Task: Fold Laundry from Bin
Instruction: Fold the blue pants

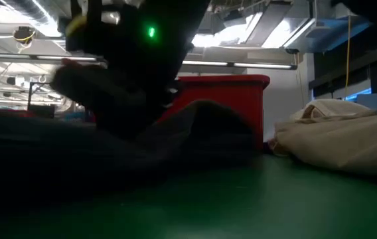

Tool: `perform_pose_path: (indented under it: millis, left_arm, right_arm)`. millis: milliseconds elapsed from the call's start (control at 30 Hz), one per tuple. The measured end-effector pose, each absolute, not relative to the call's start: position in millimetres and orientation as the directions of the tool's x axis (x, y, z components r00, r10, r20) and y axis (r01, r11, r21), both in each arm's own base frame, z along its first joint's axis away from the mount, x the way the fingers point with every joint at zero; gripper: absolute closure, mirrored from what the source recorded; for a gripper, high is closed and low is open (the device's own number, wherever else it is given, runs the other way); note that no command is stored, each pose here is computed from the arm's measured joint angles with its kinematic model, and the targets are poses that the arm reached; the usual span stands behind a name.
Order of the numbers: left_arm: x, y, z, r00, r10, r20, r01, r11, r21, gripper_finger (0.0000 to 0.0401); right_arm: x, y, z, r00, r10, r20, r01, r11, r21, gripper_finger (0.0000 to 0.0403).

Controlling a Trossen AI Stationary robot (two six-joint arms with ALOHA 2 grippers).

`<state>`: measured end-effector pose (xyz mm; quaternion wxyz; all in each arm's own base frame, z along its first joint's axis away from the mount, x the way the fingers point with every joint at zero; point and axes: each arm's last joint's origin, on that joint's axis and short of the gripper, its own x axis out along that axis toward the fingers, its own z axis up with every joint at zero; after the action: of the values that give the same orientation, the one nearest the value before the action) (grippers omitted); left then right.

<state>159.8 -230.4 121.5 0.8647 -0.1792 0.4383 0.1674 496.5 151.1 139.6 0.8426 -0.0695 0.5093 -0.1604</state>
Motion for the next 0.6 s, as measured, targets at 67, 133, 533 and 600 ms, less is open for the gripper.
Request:
perform_pose_path:
  millis: [67,133,533,600]
  left_arm:
    - [162.7,-231.0,118.7,0.589,0.150,-0.794,-0.502,0.838,-0.214,0.0255]
    - [165.1,-232.0,118.2,0.635,0.167,-0.754,-0.526,0.808,-0.264,0.0255]
    - [192.8,-222.1,126.9,0.661,0.162,-0.733,-0.444,0.872,-0.207,0.0255]
    - [196.0,-224.2,134.5,0.645,0.110,-0.757,-0.380,0.905,-0.193,0.0255]
  right_arm:
    - [501.9,132.0,142.6,0.423,-0.355,-0.833,0.145,0.935,-0.325,0.0199]
    - [508.4,112.9,143.4,0.426,-0.361,-0.829,0.103,0.930,-0.352,0.0199]
    - [524.8,42.3,173.4,0.508,-0.256,-0.822,0.054,0.962,-0.266,0.0199]
    - [513.5,53.9,201.2,0.515,-0.207,-0.832,0.026,0.974,-0.226,0.0199]
